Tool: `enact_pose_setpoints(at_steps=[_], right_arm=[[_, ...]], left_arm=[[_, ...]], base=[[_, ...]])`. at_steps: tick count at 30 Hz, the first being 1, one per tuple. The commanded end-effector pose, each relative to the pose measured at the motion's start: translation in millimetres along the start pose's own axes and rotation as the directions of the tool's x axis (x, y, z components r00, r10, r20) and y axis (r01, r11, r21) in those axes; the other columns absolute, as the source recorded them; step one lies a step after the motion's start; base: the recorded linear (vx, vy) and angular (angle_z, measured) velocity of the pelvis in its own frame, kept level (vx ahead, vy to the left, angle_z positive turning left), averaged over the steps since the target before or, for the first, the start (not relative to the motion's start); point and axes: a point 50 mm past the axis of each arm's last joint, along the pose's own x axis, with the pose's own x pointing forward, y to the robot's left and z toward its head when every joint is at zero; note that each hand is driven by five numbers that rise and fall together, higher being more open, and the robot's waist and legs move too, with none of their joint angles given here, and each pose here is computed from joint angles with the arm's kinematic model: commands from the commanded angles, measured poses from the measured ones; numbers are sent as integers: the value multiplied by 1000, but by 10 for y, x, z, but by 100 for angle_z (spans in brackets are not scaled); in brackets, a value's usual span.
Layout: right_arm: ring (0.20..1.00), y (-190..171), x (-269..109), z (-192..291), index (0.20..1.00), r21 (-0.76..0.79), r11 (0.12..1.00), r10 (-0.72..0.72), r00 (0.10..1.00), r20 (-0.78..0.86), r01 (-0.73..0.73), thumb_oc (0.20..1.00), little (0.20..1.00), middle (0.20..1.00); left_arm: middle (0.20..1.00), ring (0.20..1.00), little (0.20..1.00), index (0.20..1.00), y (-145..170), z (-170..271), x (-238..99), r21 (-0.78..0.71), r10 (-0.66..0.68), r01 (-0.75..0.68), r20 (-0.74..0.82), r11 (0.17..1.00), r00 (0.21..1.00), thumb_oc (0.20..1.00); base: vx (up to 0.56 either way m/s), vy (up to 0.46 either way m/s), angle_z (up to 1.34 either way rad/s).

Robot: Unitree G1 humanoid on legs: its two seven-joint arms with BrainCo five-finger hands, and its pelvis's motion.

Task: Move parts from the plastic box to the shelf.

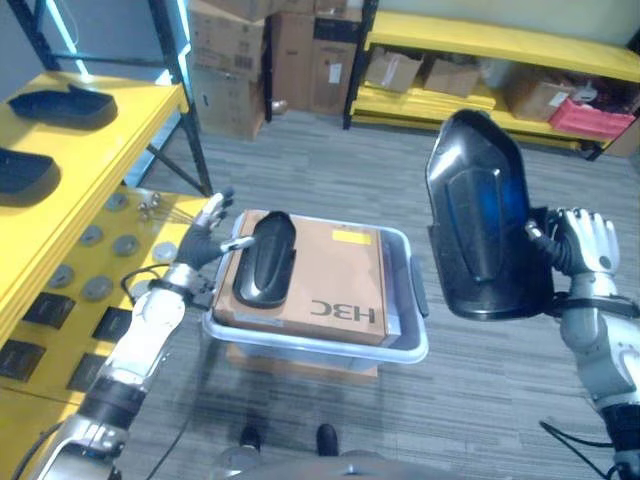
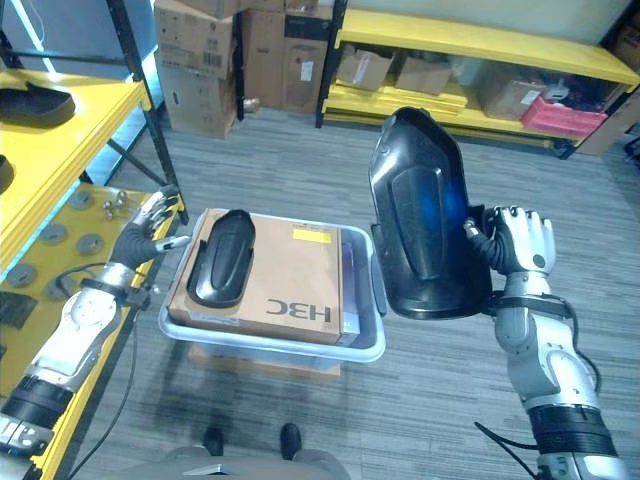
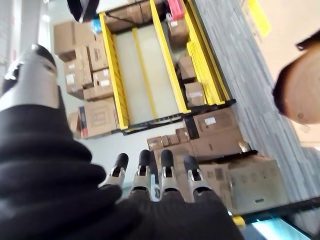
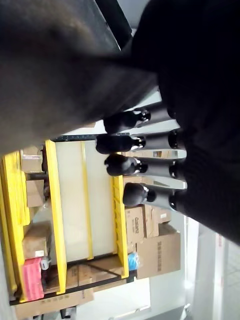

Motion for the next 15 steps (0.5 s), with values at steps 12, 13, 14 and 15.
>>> enact_pose_setpoints(at_steps=[12, 13, 14, 15], right_arm=[[200, -709, 462, 320, 200, -162, 925, -297, 920, 254, 343, 200, 200, 200], [200, -710, 468, 360, 200, -152, 924, -305, 915, 264, 352, 200, 200, 200], [200, -713, 475, 391, 200, -144, 921, -316, 909, 270, 363, 200, 200, 200], [200, -713, 477, 394, 200, -144, 921, -316, 909, 271, 363, 200, 200, 200]], left_arm=[[1000, 1000, 1000, 1000, -553, 227, 629, -170, -209, 220, 81, 960, 975, 1000], [1000, 1000, 1000, 1000, -605, 196, 632, -218, -215, 224, 65, 950, 975, 1000], [1000, 1000, 1000, 1000, -630, 169, 638, -250, -213, 219, 52, 943, 976, 1000], [1000, 1000, 1000, 1000, -627, 168, 640, -251, -212, 219, 52, 943, 976, 1000]], base=[[10, 2, -8], [0, 0, 0], [0, 0, 0], [0, 0, 0]])
